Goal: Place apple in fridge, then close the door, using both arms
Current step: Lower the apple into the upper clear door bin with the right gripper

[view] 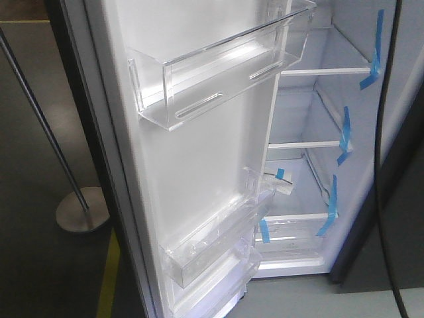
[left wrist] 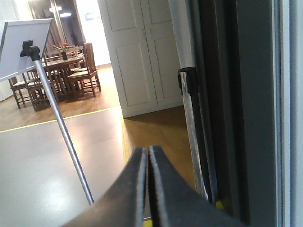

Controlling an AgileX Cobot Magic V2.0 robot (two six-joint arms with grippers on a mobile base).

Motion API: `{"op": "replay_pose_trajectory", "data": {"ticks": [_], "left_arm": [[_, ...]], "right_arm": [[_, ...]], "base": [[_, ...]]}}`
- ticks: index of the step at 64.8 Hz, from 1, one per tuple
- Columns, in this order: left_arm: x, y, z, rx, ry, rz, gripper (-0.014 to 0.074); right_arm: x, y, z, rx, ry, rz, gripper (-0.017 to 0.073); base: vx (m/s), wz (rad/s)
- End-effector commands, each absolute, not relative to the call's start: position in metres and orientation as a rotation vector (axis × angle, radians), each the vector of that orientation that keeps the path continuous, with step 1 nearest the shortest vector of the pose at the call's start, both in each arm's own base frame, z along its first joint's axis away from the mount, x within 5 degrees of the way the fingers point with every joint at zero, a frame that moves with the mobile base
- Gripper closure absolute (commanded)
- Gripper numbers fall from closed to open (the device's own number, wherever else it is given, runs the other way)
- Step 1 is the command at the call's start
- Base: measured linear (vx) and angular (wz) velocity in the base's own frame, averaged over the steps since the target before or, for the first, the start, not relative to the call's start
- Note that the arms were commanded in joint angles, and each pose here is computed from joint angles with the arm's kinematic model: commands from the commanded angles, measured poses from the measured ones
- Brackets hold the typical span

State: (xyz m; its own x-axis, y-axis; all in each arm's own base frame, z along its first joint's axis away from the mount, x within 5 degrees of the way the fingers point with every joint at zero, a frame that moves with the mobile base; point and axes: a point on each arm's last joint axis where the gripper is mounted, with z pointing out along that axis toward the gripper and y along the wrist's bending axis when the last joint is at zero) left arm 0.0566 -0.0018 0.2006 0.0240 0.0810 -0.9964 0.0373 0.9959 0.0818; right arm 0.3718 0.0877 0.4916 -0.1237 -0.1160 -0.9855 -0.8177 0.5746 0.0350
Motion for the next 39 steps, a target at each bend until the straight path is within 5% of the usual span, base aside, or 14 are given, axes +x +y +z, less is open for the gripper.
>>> {"op": "replay_pose_trajectory", "data": {"ticks": [1,19,39], "left_arm": [[0.054,-0.003,0.214,0.092,1.443,0.008,0.0600],[0.054,-0.003,0.214,0.092,1.443,0.008,0.0600],[0.054,-0.003,0.214,0.092,1.443,0.008,0.0600]], "right_arm": [[0.361,0.094,0.518,-0.756,1.486,0.686,0.0456],[0.373,0.100,0.505,-0.744,1.534,0.660,0.0358],[0.382,0.098,0.497,-0.690,1.599,0.647,0.0026]], "base": [[0.00,0.00],[0.00,0.00],[0.00,0.00]]}}
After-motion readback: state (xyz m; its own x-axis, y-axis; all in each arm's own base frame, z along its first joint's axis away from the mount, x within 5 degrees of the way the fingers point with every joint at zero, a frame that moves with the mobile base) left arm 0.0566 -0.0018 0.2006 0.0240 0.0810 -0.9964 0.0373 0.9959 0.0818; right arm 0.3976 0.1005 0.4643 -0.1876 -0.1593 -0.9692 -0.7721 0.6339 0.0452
